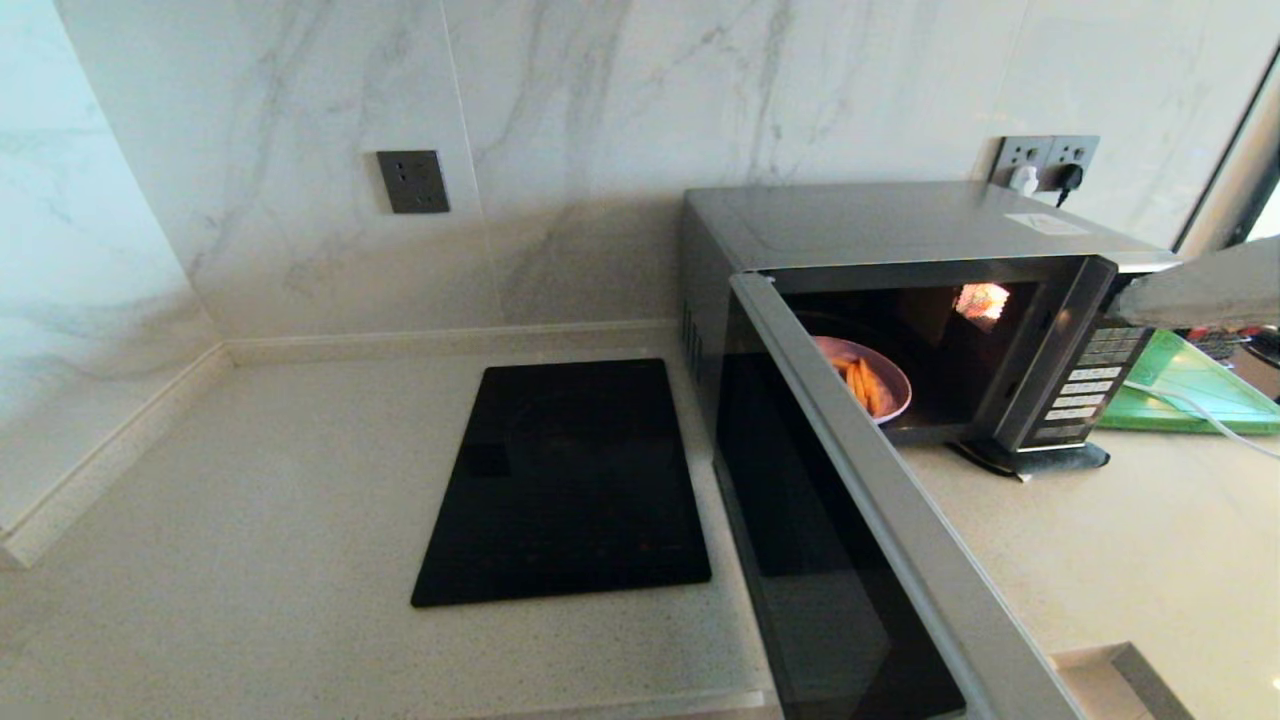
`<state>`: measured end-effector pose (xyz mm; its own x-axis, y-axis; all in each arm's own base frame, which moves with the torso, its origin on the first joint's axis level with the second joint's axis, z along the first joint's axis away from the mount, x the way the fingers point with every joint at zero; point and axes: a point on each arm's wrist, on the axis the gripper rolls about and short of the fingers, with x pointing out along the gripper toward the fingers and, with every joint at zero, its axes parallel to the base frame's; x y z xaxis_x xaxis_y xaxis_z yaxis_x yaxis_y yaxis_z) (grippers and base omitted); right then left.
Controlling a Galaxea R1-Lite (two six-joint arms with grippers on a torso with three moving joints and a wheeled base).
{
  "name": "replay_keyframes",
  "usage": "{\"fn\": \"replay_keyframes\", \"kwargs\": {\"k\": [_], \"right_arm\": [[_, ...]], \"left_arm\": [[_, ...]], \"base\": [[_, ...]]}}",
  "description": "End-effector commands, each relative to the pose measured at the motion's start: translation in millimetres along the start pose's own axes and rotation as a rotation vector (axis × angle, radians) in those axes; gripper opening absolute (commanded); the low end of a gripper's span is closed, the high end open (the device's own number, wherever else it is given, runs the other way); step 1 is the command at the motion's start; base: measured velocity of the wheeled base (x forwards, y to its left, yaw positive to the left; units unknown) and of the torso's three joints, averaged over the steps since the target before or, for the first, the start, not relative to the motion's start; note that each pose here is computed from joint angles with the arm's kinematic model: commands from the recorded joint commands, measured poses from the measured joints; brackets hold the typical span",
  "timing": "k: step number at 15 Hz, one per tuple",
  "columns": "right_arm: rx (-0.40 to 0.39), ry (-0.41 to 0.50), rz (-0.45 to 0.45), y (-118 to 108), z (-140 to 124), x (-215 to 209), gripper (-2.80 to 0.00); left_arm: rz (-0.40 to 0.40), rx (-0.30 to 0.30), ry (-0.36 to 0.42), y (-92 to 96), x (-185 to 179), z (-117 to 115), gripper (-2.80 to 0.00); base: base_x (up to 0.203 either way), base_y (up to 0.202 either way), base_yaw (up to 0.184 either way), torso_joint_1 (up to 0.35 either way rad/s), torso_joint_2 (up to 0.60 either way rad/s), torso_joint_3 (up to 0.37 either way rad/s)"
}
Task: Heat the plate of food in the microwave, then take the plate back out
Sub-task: Close the microwave oven
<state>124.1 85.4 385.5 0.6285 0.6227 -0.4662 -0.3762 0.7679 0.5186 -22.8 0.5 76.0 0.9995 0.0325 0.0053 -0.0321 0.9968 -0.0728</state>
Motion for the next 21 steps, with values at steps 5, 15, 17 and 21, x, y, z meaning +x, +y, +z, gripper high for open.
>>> {"fn": "replay_keyframes", "kwargs": {"k": [5, 15, 17, 21], "right_arm": [[-0.106, 0.29, 0.084, 36, -22, 41, -2.8], [-0.135, 0.49, -0.06, 55, -51, 96, -2.8], [-0.118, 0.461, -0.147, 52, -53, 104, -2.8], [-0.113, 0.375, -0.294, 47, -54, 110, -2.8]], "left_arm": [[0.001, -0.001, 0.001, 0.0, 0, 0, -2.8], [0.001, -0.001, 0.001, 0.0, 0, 0, -2.8], [0.001, -0.001, 0.001, 0.0, 0, 0, -2.8], [0.001, -0.001, 0.001, 0.0, 0, 0, -2.8]], "base": [[0.0, 0.0, 0.0, 0.0, 0.0, 0.0], [0.0, 0.0, 0.0, 0.0, 0.0, 0.0], [0.0, 0.0, 0.0, 0.0, 0.0, 0.0], [0.0, 0.0, 0.0, 0.0, 0.0, 0.0]]}}
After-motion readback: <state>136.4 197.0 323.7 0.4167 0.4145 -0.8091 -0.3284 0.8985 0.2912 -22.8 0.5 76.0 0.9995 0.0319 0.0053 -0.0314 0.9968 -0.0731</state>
